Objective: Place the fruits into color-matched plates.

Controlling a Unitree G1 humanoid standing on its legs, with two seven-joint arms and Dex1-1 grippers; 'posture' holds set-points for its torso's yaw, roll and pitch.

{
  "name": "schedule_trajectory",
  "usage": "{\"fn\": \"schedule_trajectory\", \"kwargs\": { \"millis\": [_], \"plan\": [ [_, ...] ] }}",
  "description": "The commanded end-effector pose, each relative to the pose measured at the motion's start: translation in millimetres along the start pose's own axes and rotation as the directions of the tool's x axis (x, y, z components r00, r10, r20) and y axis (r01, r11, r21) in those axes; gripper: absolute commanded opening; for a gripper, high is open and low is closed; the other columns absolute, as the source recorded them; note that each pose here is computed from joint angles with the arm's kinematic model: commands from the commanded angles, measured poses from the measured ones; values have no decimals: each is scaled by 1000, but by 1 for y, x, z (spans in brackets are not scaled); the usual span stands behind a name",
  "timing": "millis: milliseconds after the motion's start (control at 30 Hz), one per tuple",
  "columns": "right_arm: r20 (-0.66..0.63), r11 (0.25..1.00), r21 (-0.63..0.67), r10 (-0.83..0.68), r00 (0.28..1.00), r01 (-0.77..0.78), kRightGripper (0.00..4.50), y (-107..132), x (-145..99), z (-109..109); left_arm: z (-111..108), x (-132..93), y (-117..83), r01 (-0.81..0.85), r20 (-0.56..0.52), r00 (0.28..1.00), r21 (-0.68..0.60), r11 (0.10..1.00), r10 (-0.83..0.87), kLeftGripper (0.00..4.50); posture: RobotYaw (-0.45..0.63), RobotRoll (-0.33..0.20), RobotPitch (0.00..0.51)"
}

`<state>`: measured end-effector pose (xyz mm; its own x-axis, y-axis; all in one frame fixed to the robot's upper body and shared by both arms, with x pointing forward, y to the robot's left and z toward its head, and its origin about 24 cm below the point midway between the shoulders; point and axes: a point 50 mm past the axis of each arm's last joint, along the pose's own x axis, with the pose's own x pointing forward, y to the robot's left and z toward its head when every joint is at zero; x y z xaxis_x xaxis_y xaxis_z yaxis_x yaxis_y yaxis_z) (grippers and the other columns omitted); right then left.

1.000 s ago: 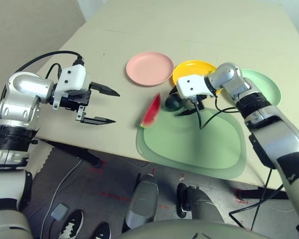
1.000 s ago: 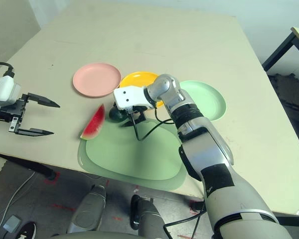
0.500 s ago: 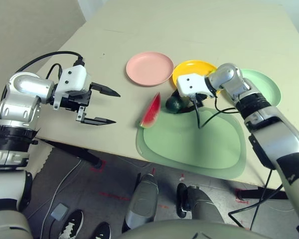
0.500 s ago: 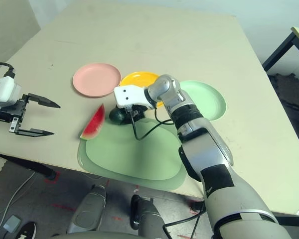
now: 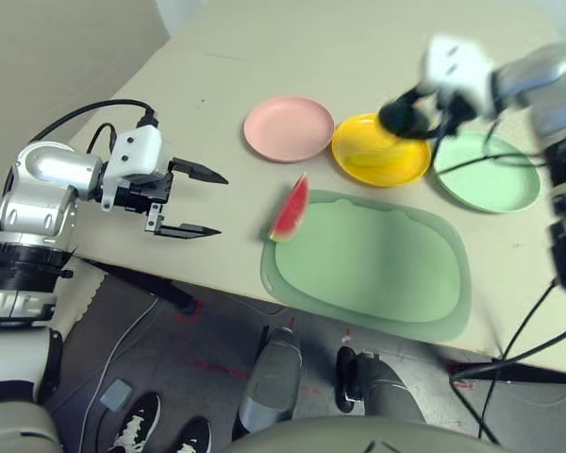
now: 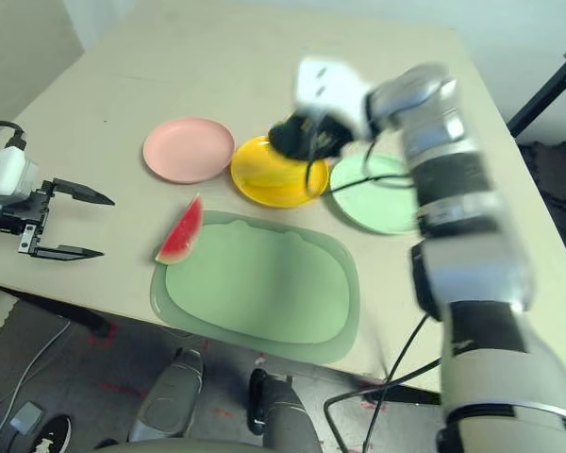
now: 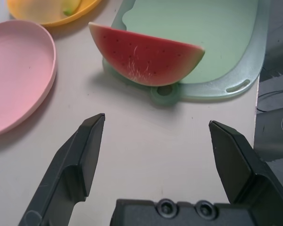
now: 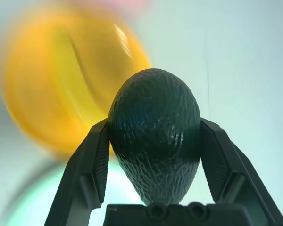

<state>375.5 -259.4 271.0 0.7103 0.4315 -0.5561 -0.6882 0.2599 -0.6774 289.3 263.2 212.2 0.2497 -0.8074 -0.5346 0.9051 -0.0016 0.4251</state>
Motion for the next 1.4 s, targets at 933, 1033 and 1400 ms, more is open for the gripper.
{"fn": "schedule_trajectory", "kwargs": {
  "millis": [933,1033,1400],
  "plan": [
    [382,657,685,45,923,-316,4477,120,-59,2,77,34,65,209,-209,975,761,614,-72,4500,243,0,182],
    [496,562,718,2,868,-411,4477,167,-46,16,81,54,65,277,-240,961,806,523,-139,4500,198,0,179],
    [499,575,749,-161,852,-330,4477,257,-18,13,67,97,53,426,-319,897,809,405,-308,4500,101,0,172]
  ]
}}
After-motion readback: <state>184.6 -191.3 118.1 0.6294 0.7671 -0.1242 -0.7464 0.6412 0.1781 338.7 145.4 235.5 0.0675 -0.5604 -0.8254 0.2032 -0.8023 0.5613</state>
